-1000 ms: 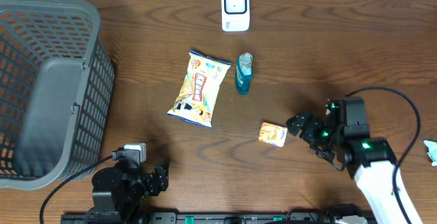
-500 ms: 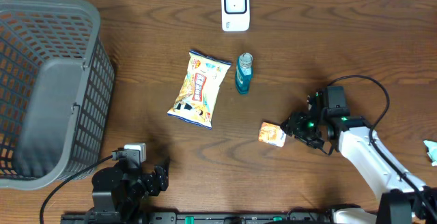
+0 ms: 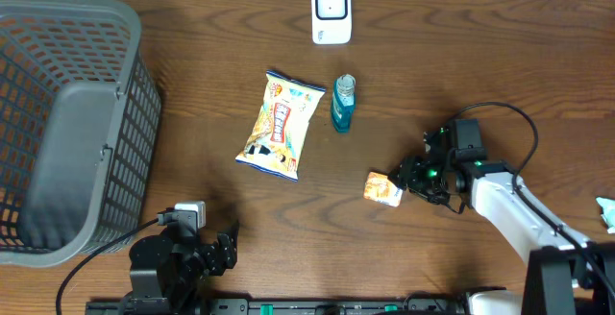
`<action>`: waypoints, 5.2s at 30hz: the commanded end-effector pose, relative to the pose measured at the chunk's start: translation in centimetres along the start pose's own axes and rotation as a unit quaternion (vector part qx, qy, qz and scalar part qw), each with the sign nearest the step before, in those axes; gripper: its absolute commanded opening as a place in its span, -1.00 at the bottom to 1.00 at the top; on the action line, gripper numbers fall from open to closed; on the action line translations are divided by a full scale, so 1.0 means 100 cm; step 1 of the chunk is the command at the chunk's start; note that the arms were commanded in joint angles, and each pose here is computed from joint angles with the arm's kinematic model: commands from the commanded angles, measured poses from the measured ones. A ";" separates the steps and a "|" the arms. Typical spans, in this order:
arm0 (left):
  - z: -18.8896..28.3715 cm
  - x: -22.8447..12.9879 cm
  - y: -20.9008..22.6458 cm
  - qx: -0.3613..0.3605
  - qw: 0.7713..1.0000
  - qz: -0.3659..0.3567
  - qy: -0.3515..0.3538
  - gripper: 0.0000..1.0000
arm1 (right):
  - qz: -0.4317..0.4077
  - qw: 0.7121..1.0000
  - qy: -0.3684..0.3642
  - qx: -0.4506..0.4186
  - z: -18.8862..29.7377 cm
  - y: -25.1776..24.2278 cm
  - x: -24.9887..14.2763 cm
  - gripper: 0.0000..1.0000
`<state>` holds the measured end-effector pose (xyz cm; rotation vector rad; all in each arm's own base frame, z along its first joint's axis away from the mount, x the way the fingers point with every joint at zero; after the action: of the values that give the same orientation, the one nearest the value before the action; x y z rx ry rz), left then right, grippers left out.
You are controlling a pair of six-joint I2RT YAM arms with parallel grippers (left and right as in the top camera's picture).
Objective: Scan the item barcode
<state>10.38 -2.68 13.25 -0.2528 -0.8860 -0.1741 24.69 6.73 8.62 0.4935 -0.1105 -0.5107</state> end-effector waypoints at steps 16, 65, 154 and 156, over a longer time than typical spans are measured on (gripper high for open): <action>0.001 -0.001 -0.001 -0.006 1.000 0.004 0.002 0.61 | -0.001 0.997 0.077 -0.021 -0.042 -0.011 -0.009 -0.98; 0.001 -0.001 -0.001 -0.006 1.000 0.004 0.002 0.61 | -0.174 0.912 0.317 0.192 0.070 0.022 -0.077 -0.98; 0.001 -0.001 -0.001 -0.006 1.000 0.004 0.002 0.61 | 0.272 0.845 -0.417 0.193 0.024 0.292 0.237 -0.98; 0.001 -0.001 -0.001 -0.006 1.000 0.004 0.002 0.61 | 0.266 0.863 -0.401 0.154 0.047 0.279 0.235 -0.98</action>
<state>10.38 -2.68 13.25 -0.2528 -0.8856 -0.1740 57.74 17.15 17.61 0.5175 -1.0380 -0.1055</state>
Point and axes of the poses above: each gripper's point midway between its finger pads, its own z axis back along the fingers, its own y axis along the line the jaws close on, x = y × z, the point moved 8 cm from there along z, back along the fingers, and after that the axes turned 11 degrees about -z, right-handed, at the moved point
